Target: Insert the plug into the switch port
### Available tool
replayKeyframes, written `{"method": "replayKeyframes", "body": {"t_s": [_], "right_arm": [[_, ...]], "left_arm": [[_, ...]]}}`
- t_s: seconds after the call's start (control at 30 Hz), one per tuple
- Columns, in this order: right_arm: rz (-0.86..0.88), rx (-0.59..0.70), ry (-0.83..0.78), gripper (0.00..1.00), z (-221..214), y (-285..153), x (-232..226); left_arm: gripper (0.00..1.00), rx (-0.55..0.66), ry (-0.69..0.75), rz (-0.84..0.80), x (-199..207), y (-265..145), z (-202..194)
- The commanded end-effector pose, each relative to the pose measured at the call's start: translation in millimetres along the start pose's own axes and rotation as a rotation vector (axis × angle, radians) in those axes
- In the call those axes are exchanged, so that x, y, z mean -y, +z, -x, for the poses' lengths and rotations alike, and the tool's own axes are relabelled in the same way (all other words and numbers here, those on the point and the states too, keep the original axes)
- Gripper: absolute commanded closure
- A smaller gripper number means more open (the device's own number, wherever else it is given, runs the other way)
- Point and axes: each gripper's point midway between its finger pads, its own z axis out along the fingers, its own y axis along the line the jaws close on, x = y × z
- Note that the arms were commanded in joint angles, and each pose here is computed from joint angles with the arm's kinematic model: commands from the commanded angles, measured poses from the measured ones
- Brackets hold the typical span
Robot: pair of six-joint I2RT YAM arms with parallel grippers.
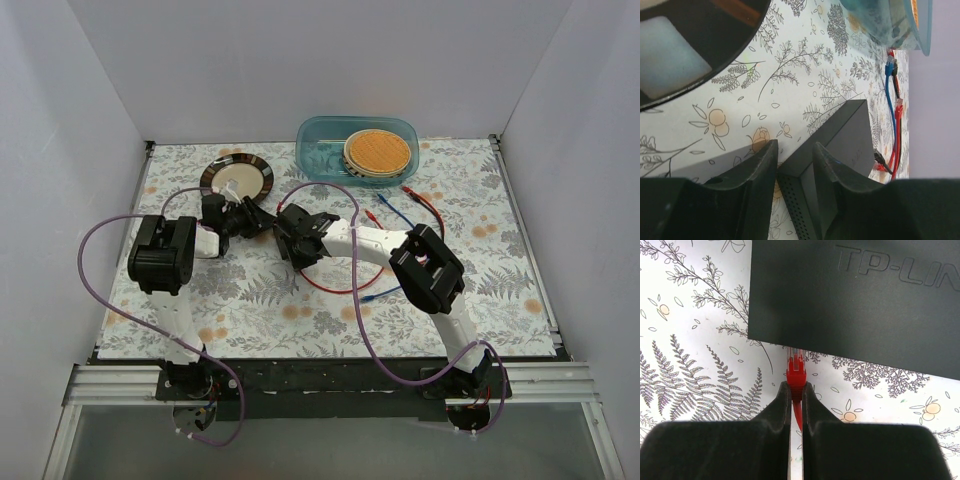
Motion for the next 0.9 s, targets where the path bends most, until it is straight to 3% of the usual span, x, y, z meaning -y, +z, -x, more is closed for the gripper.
{"method": "replayKeyframes", "body": {"t_s": [0.0, 0.87], "right_arm": [[-0.030, -0.020, 0.009, 0.99, -3.5, 1.9, 6.1], [-0.042, -0.040, 0.023, 0.99, 5.4, -4.1, 6.3]], "left_arm": [[0.69, -0.046, 0.003, -0.110, 19.1, 7.3, 0.0], [0.72, -0.158, 0.125, -0.129, 28.8, -22.5, -58.3]]}}
